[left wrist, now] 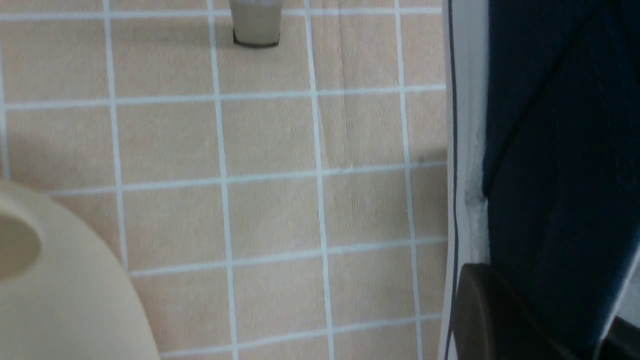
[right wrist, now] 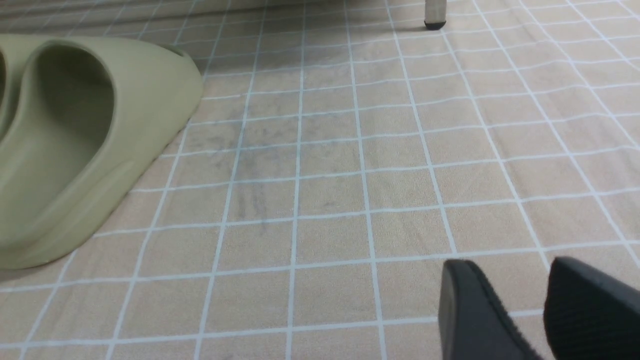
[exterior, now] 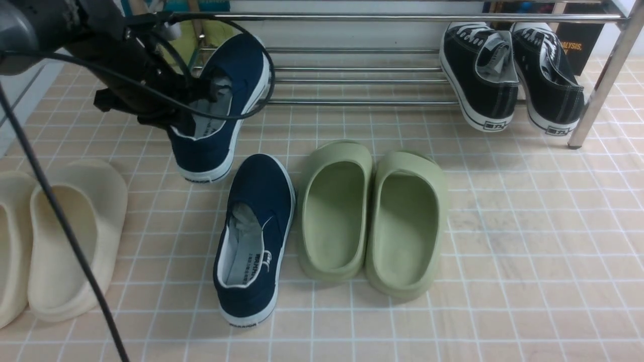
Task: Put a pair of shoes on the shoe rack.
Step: Use the left arm to put a shoe into the shoe rack
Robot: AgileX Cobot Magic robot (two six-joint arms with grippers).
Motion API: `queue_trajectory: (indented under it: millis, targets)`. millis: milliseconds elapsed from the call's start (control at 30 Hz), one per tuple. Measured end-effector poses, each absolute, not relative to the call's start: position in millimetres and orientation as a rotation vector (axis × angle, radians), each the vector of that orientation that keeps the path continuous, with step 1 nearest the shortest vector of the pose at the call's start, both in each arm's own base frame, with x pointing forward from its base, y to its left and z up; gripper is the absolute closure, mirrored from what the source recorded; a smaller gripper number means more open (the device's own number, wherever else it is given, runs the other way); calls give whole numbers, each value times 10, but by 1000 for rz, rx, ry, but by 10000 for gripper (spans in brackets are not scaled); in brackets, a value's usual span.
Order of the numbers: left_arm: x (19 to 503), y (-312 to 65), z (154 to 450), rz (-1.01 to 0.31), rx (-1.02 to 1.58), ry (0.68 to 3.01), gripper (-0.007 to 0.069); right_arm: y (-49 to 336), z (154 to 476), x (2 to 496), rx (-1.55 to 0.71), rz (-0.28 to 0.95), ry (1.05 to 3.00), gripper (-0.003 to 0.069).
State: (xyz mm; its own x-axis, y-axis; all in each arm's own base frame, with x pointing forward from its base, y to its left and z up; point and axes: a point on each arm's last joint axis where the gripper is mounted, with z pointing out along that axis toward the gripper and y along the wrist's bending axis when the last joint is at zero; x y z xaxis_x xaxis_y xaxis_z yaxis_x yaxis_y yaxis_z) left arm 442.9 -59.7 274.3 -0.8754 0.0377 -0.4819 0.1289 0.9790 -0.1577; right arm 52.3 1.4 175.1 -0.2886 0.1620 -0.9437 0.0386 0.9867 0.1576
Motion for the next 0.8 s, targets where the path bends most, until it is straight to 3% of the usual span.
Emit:
queue_trajectory:
  millis: [233, 467, 800]
  targets:
    - [4757, -707, 2652, -265, 66, 2631, 586, 14, 1751, 523, 146, 121, 1862, 422]
    - [4866, -1017, 2729, -133, 120, 2488, 588, 14, 1751, 523, 146, 121, 1862, 422]
    - [5047, -1029, 2649, -48, 25, 2338, 589, 14, 1751, 523, 146, 121, 1862, 422]
